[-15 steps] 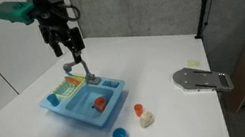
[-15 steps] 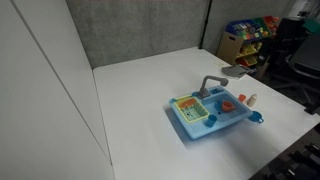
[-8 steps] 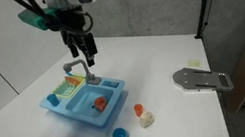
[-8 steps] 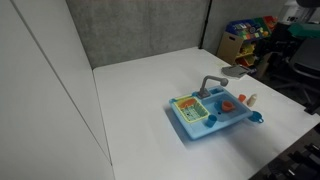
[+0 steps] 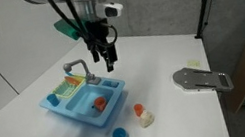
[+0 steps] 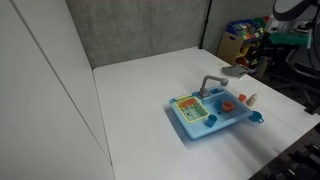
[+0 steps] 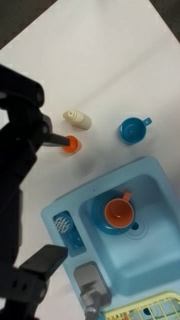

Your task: Put the small container in the orange cup in the sink plush toy

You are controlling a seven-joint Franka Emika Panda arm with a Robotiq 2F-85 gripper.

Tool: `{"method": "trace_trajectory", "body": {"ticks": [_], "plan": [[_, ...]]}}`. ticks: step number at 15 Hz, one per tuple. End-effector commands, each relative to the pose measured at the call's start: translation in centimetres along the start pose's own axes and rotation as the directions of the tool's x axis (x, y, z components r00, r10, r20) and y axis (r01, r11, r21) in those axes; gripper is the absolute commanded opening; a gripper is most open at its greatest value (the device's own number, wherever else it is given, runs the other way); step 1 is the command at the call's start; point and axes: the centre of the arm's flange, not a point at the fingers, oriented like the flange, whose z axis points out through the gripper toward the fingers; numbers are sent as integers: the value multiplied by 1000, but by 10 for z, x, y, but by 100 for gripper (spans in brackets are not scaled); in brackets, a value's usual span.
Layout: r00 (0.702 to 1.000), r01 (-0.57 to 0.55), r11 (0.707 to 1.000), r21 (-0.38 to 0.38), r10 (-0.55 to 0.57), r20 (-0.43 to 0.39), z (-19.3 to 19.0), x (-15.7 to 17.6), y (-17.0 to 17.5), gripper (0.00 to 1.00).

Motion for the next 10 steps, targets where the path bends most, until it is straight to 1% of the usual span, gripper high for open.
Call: {"method": "trace_trajectory", "body": {"ticks": [1, 5, 10], "plan": [[999, -43, 999, 29, 43, -4, 15, 41, 5, 100], [998, -57, 998, 37, 57, -9, 47, 57, 20, 100], [998, -51, 999, 7, 51, -32, 87, 63, 48, 100]]}}
